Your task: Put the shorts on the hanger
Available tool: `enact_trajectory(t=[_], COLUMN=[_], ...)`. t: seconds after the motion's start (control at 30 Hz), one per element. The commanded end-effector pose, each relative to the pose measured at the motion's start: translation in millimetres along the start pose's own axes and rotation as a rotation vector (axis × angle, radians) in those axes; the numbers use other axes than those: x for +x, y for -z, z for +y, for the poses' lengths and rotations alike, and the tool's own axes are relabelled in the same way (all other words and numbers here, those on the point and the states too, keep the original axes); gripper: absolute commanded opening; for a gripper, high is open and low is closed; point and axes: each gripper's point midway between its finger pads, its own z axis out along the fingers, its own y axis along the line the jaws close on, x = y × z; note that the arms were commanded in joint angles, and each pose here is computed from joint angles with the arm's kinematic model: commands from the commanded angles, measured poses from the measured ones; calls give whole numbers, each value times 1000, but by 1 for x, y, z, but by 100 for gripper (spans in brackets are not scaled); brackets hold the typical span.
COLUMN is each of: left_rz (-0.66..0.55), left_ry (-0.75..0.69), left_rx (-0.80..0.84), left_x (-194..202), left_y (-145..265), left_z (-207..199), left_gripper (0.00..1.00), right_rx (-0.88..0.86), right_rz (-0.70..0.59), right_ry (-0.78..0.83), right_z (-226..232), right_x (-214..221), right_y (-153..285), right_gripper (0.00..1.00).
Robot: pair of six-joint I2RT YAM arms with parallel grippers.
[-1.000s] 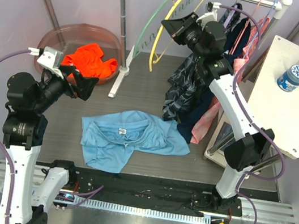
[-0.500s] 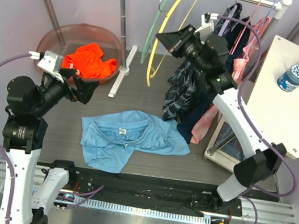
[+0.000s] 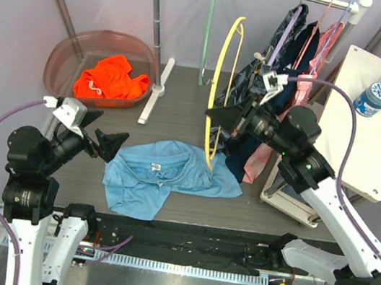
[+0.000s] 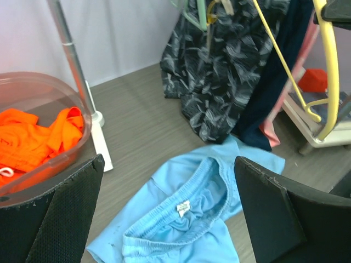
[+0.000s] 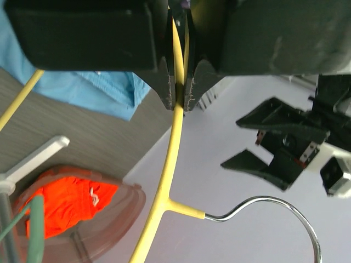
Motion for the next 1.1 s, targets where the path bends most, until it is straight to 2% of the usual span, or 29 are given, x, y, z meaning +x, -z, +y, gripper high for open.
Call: enact_trajectory(t=[0.0,0.17,0.33,0.4,0.53,0.8,0.93,1.07], left_rz=[-6,-17,94,133,106,74,52,48], left_ry=[-79,-178,-189,-195,-241,-471,-614,-680], left_rx=[123,155,233,264,286,268,345,450], left_x=[18,31,53,63,68,72,69,73], left_y=[15,31,40,42,44,30,20,10], left_z=[-28,-41,-53,-55,-59,-38,-36,-37], left_gripper=[100,100,100,100,100,100,100,100], right_rx=[-131,-219,-215,-229,-271,-395,-463,-517], right_rz=[101,221,366,394,424,537,603,673], right_ry=[145,237,280,309,358,219,193,160], right_z=[24,34,19,15,12,19,29,36], right_x=[41,79,124,137,155,182,200,217], right_y=[35,77,113,124,142,127,110,104], right_gripper=[1,1,1,1,1,1,1,1])
